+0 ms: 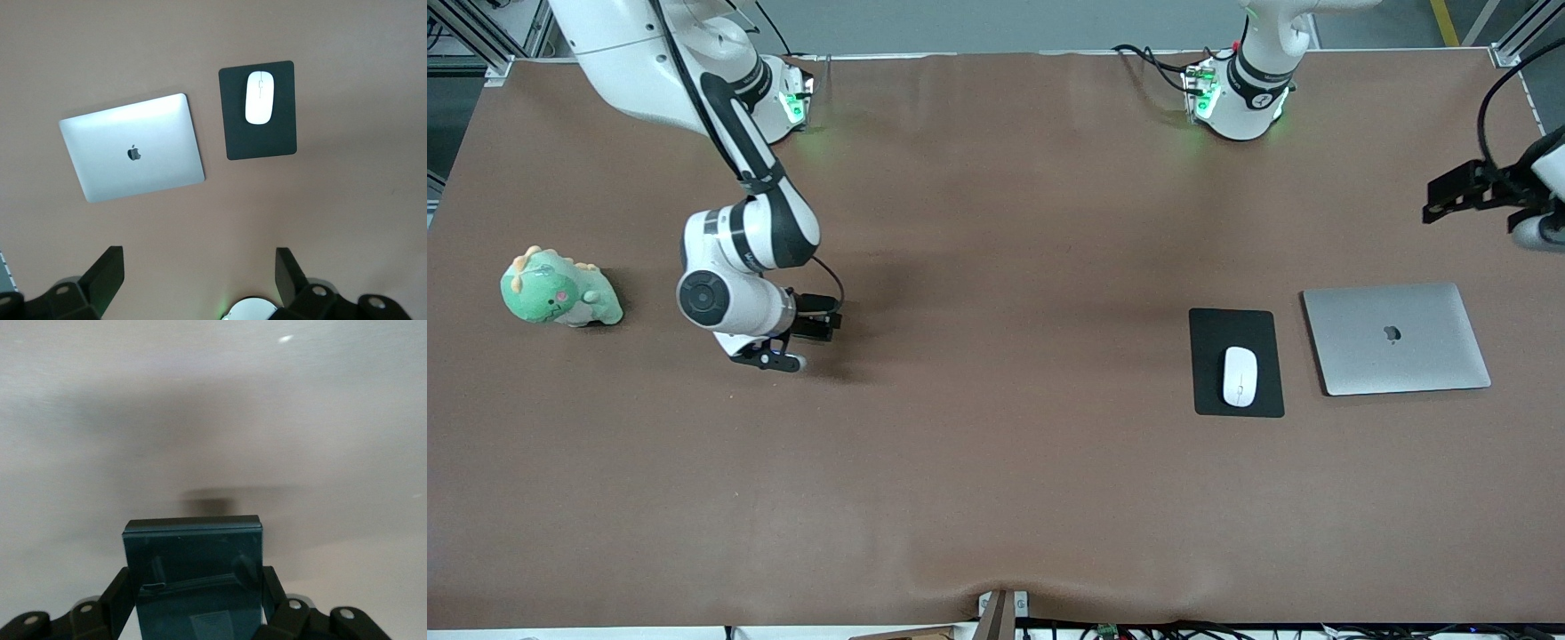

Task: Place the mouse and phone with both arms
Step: 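Carry the phone toward the plush toy while the left gripper withdraws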

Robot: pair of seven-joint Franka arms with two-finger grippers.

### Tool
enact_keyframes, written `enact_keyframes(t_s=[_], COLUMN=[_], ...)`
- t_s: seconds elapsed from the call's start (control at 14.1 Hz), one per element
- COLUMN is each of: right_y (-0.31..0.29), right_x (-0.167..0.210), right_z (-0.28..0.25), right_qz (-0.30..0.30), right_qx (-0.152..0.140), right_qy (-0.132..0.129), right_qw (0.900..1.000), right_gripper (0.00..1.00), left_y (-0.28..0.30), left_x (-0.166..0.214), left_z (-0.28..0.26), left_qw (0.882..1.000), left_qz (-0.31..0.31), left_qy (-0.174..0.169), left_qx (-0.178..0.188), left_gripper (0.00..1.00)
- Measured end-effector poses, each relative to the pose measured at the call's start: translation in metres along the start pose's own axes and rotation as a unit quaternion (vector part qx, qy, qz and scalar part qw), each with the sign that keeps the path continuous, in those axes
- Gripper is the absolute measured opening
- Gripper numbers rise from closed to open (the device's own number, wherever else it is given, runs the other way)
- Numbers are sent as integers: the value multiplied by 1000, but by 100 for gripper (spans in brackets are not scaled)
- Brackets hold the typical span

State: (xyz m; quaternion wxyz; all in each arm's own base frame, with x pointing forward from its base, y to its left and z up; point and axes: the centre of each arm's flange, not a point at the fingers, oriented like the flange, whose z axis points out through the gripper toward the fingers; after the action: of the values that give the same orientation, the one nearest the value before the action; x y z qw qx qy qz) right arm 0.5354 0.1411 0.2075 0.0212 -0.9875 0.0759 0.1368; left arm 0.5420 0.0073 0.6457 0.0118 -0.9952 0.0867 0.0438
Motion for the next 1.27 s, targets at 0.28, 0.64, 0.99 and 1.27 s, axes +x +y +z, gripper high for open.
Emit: enact_keyframes(t_s=[0.28,0.64,0.99,1.27], right_y=[85,169,224,231], right_x=[10,18,11,-5], right_z=[-7,-15,-9,21], right_qz=[-38,-53,-66,-62], right_qx=[-6,-17,-43,-50], right_qy=[6,10,8,26], right_qw=[999,998,997,997], right_gripper=[80,80,80,80], left_y=[-10,-9,14,27], left_x=[-13,-14,-9,-3], left_z=[-14,-10,-8,2], left_qw=[1000,1000,998,997], left_qz=[17,-13,-58,-80], left_qy=[12,7,6,6], left_qx=[1,-2,-1,0], left_gripper=[100,100,100,100])
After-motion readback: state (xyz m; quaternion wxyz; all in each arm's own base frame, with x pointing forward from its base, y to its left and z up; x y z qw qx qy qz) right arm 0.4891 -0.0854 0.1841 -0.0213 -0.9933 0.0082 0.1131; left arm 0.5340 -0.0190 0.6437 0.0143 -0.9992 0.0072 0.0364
